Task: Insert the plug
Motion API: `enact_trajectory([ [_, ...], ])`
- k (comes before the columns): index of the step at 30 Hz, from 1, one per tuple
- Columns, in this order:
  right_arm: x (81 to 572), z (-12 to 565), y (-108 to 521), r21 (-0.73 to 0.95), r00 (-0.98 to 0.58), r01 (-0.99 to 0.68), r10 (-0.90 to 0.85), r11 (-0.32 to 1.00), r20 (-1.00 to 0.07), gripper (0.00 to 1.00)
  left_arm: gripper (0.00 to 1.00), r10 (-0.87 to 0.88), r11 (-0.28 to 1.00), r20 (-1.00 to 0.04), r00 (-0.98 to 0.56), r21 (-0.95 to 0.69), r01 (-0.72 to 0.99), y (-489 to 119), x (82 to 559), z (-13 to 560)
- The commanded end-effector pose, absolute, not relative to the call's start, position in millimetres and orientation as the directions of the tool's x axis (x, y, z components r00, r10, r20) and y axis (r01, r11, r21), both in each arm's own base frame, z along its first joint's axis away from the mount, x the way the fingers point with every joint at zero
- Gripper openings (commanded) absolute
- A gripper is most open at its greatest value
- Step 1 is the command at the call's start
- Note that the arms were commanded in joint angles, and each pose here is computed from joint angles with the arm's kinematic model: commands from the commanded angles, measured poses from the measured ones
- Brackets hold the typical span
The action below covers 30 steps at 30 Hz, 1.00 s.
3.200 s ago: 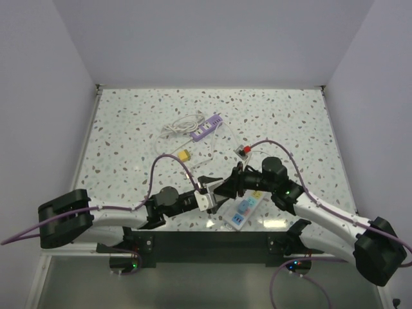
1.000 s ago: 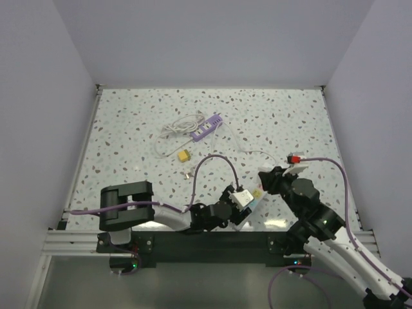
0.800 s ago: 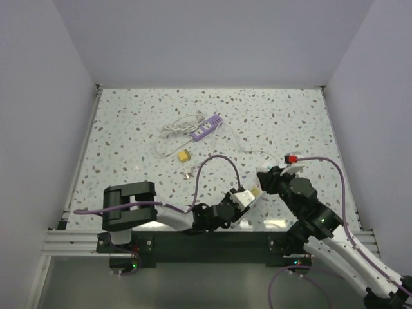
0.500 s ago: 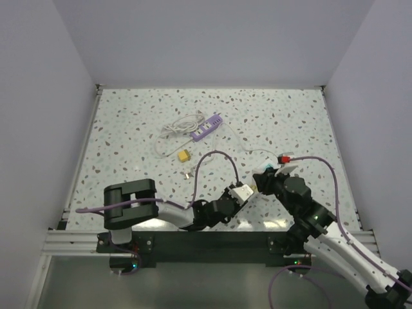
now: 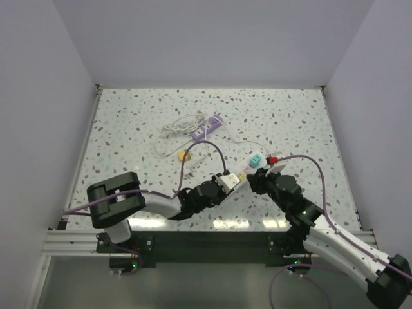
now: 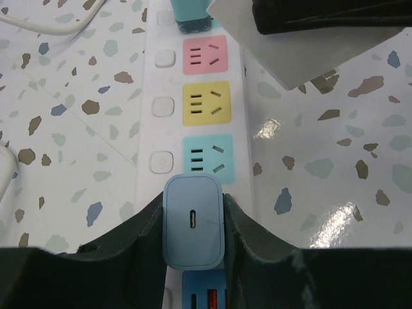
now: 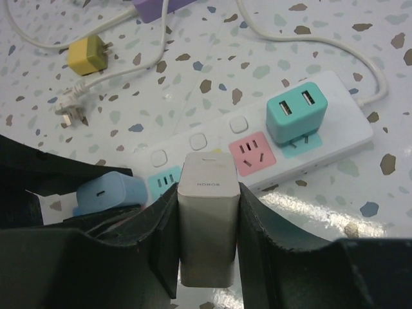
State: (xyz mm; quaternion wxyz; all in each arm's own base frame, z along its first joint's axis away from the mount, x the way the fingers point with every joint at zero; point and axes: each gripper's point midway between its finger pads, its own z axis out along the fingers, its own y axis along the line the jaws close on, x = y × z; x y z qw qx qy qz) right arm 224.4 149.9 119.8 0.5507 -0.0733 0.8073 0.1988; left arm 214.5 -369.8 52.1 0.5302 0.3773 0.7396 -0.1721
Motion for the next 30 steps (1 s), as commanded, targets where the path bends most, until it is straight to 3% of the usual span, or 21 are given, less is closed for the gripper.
enact_trajectory([
  [1, 235.5, 148.6, 166.3, 0.250, -0.268, -0.414, 0.145, 0.875, -0.952, 0.00, 0.00, 0.478, 0.547, -0.875, -0.076, 0.229, 0.805, -356.2, 205.4, 42.1],
  [9, 239.7, 143.3, 170.0, 0.231, -0.184, -0.448, 0.164, 0.863, -0.969, 0.00, 0.00, 0.506, 0.408, -0.862, -0.028, 0.211, 0.888, -356.4, 192.1, 33.3],
  [30, 266.2, 124.0, 162.6, 0.119, -0.109, -0.373, 0.084, 0.920, -0.991, 0.00, 0.00, 0.536, 0.323, -0.840, -0.087, 0.108, 0.940, -338.5, 184.6, 28.7],
])
